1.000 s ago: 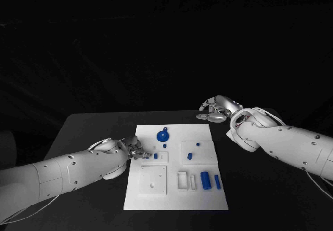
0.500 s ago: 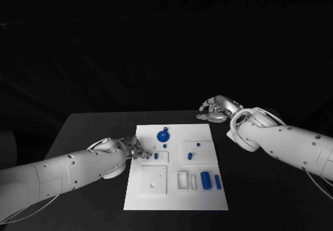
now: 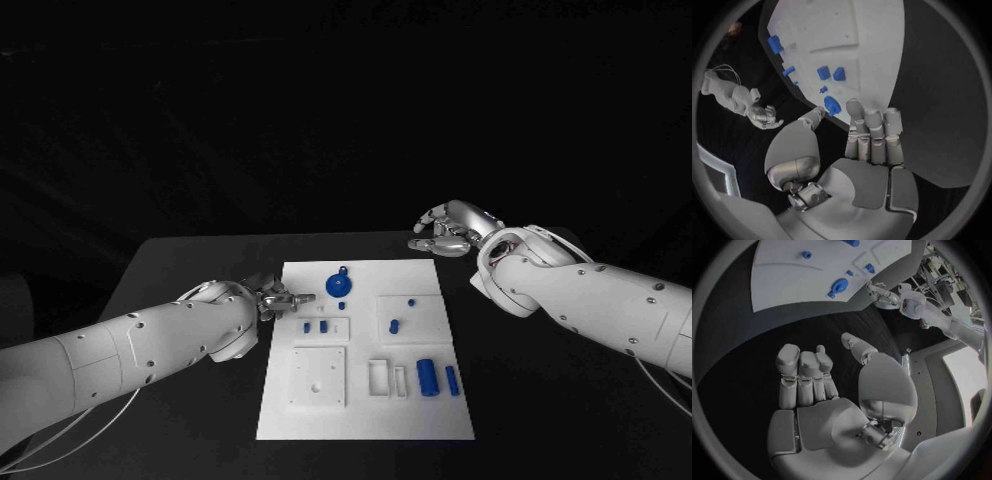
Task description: Assemble the parts on the task board
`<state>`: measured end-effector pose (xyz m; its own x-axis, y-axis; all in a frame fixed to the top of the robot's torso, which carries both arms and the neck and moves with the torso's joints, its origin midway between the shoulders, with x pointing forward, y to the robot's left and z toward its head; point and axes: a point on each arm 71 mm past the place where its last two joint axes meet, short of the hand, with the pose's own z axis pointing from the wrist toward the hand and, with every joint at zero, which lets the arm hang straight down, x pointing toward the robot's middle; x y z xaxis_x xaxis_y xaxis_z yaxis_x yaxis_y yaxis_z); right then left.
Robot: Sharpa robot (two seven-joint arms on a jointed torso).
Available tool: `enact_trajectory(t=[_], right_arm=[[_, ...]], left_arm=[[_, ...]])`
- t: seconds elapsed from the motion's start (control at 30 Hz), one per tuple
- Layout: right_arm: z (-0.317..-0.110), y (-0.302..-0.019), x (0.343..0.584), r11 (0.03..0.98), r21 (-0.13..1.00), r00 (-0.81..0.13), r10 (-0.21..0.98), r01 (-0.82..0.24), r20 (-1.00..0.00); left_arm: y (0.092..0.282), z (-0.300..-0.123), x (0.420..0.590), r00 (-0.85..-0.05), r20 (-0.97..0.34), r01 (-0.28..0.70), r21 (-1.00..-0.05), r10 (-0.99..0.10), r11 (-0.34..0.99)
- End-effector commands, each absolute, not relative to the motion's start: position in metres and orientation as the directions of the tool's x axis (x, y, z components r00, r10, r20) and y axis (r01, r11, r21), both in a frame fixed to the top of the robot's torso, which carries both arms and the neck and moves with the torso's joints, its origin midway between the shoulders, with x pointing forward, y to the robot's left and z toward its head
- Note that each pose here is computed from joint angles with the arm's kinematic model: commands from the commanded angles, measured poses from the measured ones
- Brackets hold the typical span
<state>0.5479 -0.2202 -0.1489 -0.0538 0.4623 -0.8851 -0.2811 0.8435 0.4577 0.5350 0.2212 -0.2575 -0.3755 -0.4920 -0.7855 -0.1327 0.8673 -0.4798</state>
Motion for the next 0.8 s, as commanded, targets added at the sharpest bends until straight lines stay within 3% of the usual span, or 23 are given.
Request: enact_trajectory(t=[0.03,0.3,0.53,0.8], right_arm=[[-0.149,-0.219,0.548,0.840,0.456,-0.060,0.460,-0.293,-0.886],[-0.150,-0.219,0.548,0.841,0.456,-0.062,0.459,-0.290,-0.886],[-0.150,-0.218,0.549,0.841,0.457,-0.063,0.460,-0.290,-0.886],[-0.150,-0.217,0.549,0.839,0.458,-0.065,0.460,-0.293,-0.885]], left_arm=[[0.221,-0.247,0.541,-0.296,-0.738,-0.105,-0.606,-0.607,0.788],[0.197,-0.230,0.543,-0.262,-0.753,0.125,-0.647,-0.604,0.752],[0.170,-0.225,0.540,-0.279,-0.849,0.304,-0.522,-0.449,0.797],[0.151,-0.221,0.542,-0.249,-0.914,0.402,-0.399,-0.321,0.824]])
